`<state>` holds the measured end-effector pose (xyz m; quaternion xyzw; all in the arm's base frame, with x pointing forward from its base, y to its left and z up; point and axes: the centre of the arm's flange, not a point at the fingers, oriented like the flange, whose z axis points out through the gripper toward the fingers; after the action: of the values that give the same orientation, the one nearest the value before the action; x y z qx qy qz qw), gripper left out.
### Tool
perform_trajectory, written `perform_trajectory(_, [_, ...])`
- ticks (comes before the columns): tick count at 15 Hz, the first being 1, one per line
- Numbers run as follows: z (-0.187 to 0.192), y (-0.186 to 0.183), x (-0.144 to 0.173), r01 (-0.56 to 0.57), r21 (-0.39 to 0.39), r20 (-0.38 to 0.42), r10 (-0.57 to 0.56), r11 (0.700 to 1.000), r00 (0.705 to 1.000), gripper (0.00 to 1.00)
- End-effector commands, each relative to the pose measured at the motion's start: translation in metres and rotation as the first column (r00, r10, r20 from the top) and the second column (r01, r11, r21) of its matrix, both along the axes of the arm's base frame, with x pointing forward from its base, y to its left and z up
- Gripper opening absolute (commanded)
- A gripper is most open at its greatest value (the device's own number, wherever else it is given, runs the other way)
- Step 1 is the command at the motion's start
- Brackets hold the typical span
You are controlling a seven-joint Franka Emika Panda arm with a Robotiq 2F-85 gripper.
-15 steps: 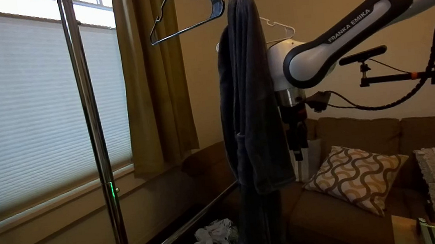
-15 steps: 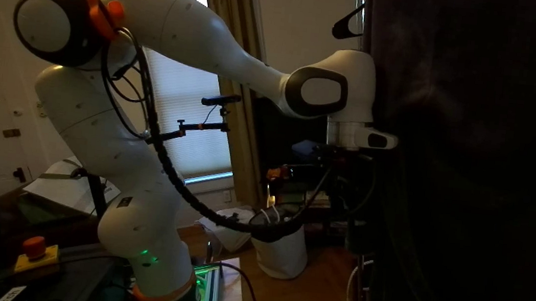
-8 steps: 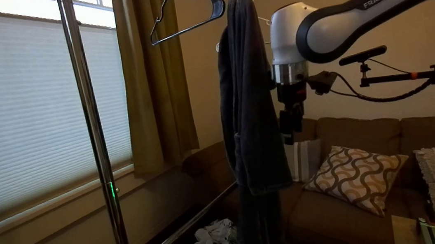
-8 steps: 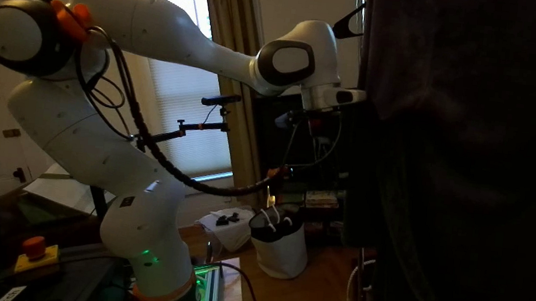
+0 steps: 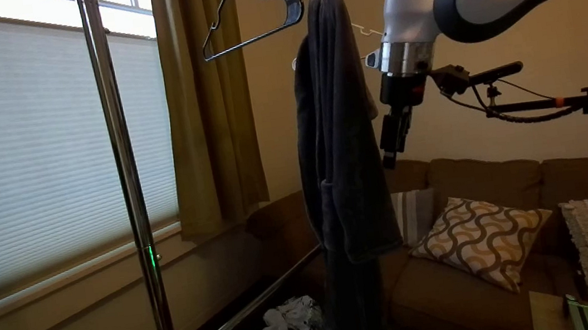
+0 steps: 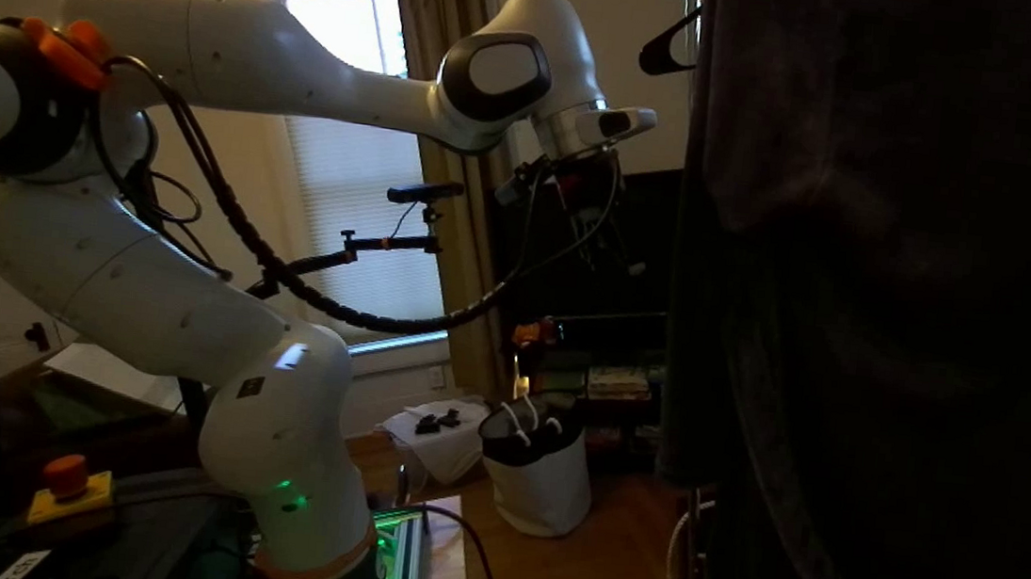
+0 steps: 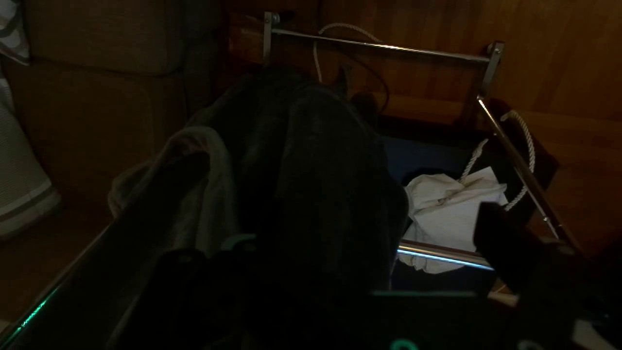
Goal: Move the black hanger to the bottom rail.
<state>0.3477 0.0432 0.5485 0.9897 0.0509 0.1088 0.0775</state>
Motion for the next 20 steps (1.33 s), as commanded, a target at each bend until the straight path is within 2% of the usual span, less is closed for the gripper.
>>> perform_trajectory(1, [-0.001, 0.000, 0.000, 0.000, 0.000, -0.002, 0.000, 1.000, 1.000, 1.00])
perform_trajectory(10, [-0.001, 0.000, 0.001, 0.000, 0.000, -0.003, 0.000, 1.000, 1.000, 1.00])
perform_trajectory(13, [-0.007, 0.035, 0.004, -0.009, 0.051, -0.007, 0.010, 0.999, 1.000, 1.00])
perform_trajectory(16, [0.015, 0.069, -0.001, -0.019, 0.123, 0.068, 0.010, 0.992, 0.998, 1.00])
perform_trajectory(18, [0.046, 0.084, -0.008, -0.017, 0.141, 0.171, -0.007, 0.990, 0.985, 1.00])
perform_trajectory(20, [0.080, 0.092, -0.013, -0.025, 0.143, 0.282, -0.016, 0.989, 0.959, 1.00])
